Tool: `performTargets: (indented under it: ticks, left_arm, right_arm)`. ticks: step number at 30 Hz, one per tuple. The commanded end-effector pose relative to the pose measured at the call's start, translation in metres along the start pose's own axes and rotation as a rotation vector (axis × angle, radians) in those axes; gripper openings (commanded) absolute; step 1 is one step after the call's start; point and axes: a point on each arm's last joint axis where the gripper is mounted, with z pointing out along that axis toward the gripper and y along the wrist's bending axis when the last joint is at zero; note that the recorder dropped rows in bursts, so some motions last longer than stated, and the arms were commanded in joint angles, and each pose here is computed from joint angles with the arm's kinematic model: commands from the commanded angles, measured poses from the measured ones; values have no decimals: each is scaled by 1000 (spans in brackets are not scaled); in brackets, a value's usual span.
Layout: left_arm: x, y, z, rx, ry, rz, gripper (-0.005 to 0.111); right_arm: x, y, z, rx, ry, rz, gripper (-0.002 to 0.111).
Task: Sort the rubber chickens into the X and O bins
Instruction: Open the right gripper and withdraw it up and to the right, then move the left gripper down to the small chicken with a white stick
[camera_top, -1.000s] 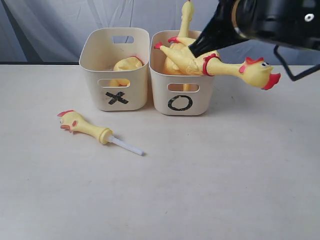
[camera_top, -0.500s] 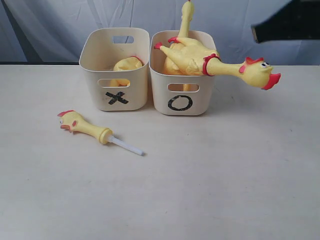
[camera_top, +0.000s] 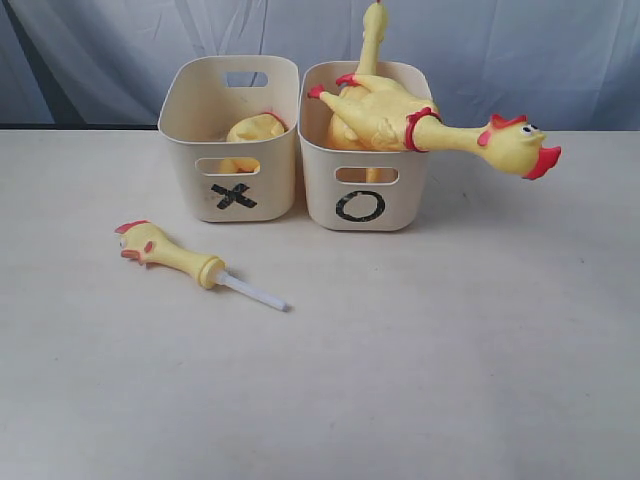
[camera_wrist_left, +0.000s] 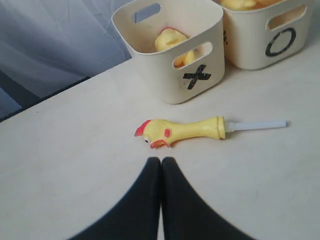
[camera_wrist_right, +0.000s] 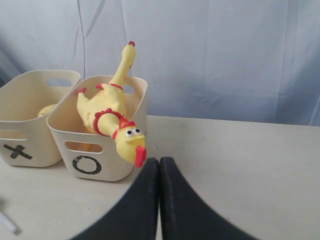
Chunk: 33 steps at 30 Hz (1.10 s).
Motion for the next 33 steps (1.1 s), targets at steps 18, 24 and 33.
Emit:
performTargets:
  ticks: [18, 24, 33]
  left_arm:
    - [8, -4, 192, 432, 312, 976, 0]
    - [14, -5, 232, 515, 328, 1109, 0]
    - [4, -7, 273, 514, 309, 947, 29]
  right_arm:
    - [7, -13, -20, 5, -4, 19, 0]
    - [8, -18, -25, 23, -6, 30, 0]
    - [9, -20, -26, 34, 2, 31, 0]
